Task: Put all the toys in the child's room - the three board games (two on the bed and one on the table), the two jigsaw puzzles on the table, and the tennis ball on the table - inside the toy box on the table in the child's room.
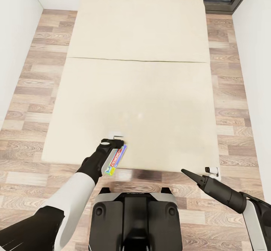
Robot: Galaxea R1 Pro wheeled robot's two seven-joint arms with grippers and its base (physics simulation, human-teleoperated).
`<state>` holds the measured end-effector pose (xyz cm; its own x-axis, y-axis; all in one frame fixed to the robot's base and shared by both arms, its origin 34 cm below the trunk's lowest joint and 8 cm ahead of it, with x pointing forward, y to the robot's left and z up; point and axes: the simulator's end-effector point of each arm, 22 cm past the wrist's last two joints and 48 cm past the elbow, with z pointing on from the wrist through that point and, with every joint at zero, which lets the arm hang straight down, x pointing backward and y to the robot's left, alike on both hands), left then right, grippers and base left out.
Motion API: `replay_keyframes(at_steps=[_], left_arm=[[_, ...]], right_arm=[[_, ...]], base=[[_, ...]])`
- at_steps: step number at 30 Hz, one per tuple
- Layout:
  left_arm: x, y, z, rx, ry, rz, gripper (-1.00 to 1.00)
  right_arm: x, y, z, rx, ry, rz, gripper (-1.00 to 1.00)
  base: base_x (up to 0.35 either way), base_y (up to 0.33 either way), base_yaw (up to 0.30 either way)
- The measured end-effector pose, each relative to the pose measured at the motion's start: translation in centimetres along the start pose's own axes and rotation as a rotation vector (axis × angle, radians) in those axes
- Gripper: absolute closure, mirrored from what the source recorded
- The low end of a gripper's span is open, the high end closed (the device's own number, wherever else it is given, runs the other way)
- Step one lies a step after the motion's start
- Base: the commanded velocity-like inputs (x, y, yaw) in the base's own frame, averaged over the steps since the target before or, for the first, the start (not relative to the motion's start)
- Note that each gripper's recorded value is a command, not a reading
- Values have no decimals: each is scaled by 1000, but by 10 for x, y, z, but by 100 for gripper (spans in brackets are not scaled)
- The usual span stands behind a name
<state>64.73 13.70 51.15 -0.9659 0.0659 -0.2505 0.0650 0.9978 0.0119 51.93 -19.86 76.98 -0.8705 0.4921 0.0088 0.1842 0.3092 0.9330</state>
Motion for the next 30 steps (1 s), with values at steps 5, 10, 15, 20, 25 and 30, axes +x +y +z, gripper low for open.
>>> replay_keyframes(at_steps=[5,10,15,20,25,30], left_arm=[[0,0,0,0,0,0,-100],[0,0,0,0,1,0,-100],[0,0,0,0,0,0,-100],[0,0,0,0,-1,-1,-100],[0,0,0,0,-1,-1,-100],[0,0,0,1,-1,-3,-100]], right_arm=[[0,0,0,0,0,0,-100],[0,0,0,-1,0,0,-100],[0,0,0,0,-1,0,-100],[0,0,0,0,-2,0,-100],[0,0,0,0,-1,0,-100],[0,0,0,0,-1,0,-100]], base=[[-5,0,0],[-94,0,0],[-37,0,0],[-7,0,0],[-1,0,0],[0,0,0]])
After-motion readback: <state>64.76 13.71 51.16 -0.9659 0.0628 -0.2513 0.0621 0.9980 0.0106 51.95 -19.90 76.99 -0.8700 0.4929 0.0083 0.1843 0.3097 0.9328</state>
